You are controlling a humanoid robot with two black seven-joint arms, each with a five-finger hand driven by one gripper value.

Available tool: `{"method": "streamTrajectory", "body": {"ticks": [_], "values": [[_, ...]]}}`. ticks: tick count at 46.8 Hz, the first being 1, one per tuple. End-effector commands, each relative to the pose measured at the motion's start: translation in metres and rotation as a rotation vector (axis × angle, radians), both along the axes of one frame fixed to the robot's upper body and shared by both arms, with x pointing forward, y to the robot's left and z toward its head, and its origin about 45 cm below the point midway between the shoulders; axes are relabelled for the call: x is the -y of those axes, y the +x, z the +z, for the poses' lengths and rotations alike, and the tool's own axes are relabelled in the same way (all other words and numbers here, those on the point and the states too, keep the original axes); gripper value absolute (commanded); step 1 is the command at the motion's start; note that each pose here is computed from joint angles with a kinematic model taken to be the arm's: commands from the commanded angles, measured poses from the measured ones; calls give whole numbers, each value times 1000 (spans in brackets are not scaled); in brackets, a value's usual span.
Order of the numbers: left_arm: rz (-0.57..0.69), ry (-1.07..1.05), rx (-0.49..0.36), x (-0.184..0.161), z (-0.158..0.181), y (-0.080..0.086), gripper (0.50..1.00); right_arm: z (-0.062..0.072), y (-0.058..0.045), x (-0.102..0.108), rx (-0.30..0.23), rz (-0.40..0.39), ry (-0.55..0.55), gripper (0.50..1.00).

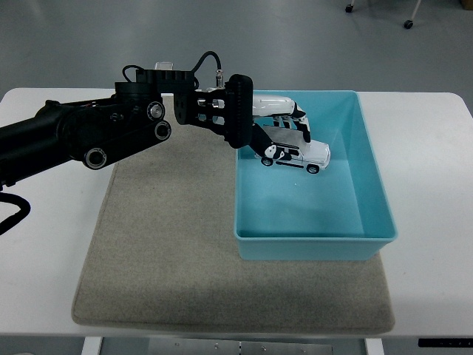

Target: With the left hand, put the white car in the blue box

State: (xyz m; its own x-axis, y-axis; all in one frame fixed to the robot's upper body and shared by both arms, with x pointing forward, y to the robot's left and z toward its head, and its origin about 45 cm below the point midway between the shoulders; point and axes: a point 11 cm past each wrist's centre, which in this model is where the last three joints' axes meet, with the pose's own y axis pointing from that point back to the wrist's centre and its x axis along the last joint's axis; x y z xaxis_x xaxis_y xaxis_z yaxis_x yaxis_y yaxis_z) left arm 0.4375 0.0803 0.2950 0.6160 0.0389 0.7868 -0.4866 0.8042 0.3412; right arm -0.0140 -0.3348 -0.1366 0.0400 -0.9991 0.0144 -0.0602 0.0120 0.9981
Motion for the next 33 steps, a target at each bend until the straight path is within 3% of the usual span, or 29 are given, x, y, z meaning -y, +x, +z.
{"method": "streamTrajectory", "body": {"ticks": [1, 7, 12, 20, 33], "values": [[1, -7, -6, 1, -4, -1, 803, 0, 0, 0, 0, 0, 0, 936], [5, -10, -18, 0, -8, -3, 953, 0, 0, 0, 0, 0, 0, 936], [6, -26, -31, 1, -7, -3, 996, 0, 0, 0, 0, 0, 0, 936], [27, -87, -58, 1, 1, -1, 999, 0, 0, -1, 0, 0, 2, 936], [239, -459, -291, -40, 33, 24, 999, 0, 0, 0, 0, 0, 0, 936]]}}
